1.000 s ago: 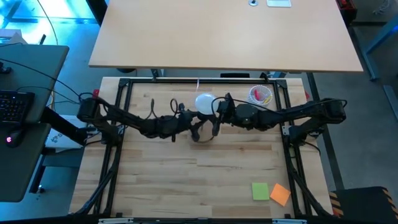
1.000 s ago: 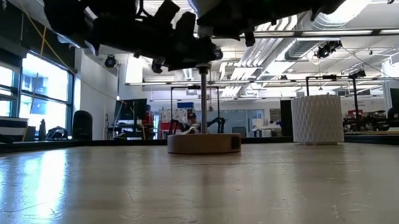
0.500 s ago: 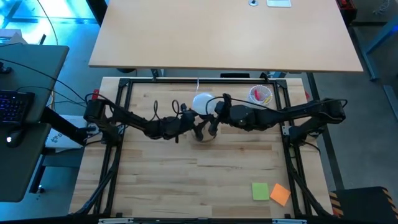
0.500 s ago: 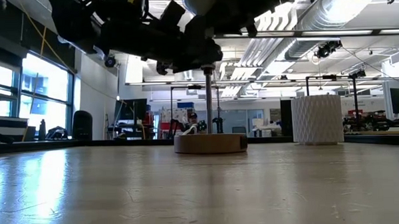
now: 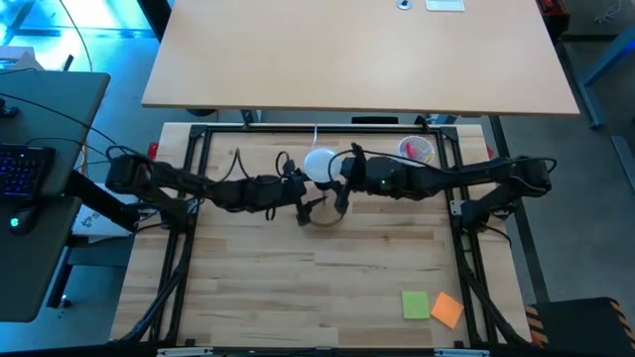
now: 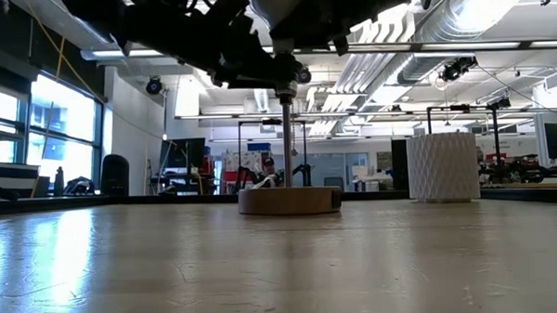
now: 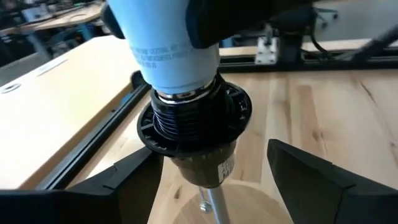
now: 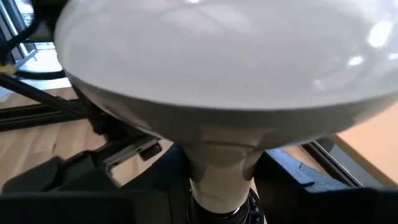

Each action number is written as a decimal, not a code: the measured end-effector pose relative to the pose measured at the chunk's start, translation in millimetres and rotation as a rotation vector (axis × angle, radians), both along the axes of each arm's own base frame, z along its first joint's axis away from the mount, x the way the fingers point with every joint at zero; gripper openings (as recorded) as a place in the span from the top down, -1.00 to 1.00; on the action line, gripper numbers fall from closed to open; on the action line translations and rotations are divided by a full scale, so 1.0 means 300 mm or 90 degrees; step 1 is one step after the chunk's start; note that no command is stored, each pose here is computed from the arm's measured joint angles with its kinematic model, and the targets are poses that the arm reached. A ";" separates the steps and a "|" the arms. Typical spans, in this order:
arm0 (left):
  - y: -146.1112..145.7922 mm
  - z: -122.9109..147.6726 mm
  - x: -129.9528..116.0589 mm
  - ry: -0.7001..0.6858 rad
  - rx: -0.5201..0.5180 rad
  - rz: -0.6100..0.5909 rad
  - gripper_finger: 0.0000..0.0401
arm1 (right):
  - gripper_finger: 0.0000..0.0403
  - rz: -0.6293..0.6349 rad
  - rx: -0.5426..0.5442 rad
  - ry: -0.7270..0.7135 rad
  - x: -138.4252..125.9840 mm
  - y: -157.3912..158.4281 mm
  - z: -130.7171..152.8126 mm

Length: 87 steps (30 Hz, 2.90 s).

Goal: Screw lightbulb
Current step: Insert the white lightbulb into the desk lamp

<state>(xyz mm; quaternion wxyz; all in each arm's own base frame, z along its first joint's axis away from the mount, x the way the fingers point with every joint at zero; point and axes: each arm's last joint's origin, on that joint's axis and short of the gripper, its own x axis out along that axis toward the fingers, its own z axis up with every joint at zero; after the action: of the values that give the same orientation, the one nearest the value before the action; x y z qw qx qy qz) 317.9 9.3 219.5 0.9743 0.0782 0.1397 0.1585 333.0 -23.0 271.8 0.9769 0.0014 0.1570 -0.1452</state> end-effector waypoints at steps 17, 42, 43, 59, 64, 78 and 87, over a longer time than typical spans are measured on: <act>0.091 -0.074 0.075 -0.117 -0.061 -0.072 0.08 | 0.32 -0.041 0.012 0.029 -0.011 0.008 -0.020; -0.062 -0.127 0.128 -0.239 0.005 0.141 -0.20 | 0.33 -0.223 0.042 -0.009 -0.030 0.140 -0.031; -0.063 -0.114 0.117 -0.241 0.006 0.140 -0.28 | 0.33 -0.223 0.041 -0.007 -0.031 0.140 -0.032; 0.174 -0.057 0.037 -0.188 -0.059 -0.214 -0.45 | 0.33 -0.188 -0.001 0.023 -0.031 0.141 -0.034; 0.185 -0.060 0.045 -0.222 -0.069 -0.298 -0.35 | 0.34 -0.195 0.004 0.018 -0.039 0.140 -0.052; 0.189 -0.068 0.044 -0.212 -0.068 -0.269 0.11 | 0.34 -0.184 -0.041 -0.058 -0.023 0.151 -0.034; 0.186 -0.046 0.025 -0.214 -0.087 -0.262 0.05 | 0.34 -0.194 -0.066 -0.095 0.017 0.153 -0.055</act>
<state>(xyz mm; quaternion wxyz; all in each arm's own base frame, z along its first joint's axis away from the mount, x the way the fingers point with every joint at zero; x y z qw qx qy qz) 325.5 65.1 205.7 0.9985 0.0119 -0.0326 -0.0418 338.1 22.9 255.4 0.9513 -0.0142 0.0743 -0.2989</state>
